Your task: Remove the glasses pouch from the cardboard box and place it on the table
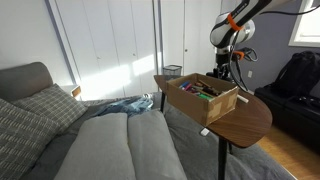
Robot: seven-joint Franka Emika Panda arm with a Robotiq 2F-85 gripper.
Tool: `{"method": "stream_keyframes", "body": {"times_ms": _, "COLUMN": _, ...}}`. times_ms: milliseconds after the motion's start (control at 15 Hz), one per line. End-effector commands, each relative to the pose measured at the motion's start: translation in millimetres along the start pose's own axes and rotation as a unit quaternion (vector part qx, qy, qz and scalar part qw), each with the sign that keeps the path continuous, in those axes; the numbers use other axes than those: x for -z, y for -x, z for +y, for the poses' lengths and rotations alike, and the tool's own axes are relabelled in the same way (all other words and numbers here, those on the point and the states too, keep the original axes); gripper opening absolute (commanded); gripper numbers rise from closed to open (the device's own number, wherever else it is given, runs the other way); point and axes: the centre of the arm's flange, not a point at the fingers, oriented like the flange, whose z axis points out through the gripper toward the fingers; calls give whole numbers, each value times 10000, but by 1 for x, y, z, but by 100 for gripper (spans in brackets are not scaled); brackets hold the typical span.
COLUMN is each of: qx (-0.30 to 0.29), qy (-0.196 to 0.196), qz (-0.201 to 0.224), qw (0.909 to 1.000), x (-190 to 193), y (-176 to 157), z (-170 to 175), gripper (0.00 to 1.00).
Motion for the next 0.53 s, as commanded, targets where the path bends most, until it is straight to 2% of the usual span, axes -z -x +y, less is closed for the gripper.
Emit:
{"method": "stream_keyframes", "body": {"times_ms": 0, "qx": 4, "qy": -176, "qz": 115, "qw": 9998, "x": -4, "y": -16, "z": 4, "gripper": 45}}
{"method": "stream_keyframes", "body": {"times_ms": 267, "qx": -13, "qy": -211, "qz": 89, "qw": 9997, "x": -10, "y": -23, "z": 2, "gripper": 45}}
{"method": "stream_keyframes", "body": {"times_ms": 333, "qx": -20, "qy": -215, "qz": 69, "qw": 9997, "x": -10, "y": -23, "z": 2, "gripper": 93}}
{"method": "stream_keyframes", "body": {"times_ms": 467, "qx": -59, "qy": -120, "qz": 83, "qw": 9999, "x": 1, "y": -19, "z": 3, "gripper": 98}}
